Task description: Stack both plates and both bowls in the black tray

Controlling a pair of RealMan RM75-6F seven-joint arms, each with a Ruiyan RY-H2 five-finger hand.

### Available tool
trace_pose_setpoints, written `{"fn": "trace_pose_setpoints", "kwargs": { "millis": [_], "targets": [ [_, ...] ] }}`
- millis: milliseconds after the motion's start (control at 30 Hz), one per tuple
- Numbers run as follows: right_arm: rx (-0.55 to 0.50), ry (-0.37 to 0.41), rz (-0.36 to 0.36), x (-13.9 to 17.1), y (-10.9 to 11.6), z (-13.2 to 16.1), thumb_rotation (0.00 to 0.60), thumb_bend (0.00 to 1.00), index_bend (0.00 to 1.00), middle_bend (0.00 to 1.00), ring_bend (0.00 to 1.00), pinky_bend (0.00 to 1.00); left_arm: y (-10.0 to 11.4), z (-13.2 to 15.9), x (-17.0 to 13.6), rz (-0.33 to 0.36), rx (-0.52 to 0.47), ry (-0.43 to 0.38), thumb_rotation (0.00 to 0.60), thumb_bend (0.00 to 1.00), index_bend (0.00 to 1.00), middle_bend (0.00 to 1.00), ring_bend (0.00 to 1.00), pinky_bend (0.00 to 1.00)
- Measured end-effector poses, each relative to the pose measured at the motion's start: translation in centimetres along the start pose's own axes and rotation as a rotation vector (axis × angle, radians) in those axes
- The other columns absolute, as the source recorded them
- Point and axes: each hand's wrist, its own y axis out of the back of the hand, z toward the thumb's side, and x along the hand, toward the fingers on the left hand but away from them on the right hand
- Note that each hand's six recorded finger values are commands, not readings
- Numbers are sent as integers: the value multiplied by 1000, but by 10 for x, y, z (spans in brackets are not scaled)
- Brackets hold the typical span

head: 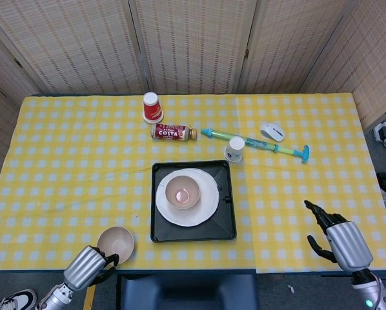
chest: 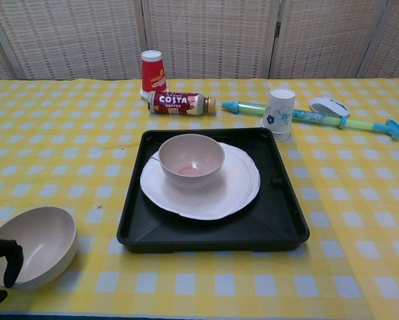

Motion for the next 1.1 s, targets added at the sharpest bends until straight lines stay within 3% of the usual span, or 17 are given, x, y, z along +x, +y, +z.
{"fn": "trace_pose_setpoints", "kwargs": {
  "millis": [433,667,1100],
  "targets": [
    [2,-4,8,-1,0,-1,600,434,91,246,439,424,0,-5,2,-2,3,17,600,428,476,1000,934,906],
    [4,-1,6,0,0,-1,600,434,91,246,438,424,-4,-5,4,-12,9,19,600,430,608,1000,943,913],
    [4,-2,24,-2,-3,-1,600,435,91,244,437,424,-4,-5,12,68,9,-32,600,469,634,1000,954,920]
  ]
}}
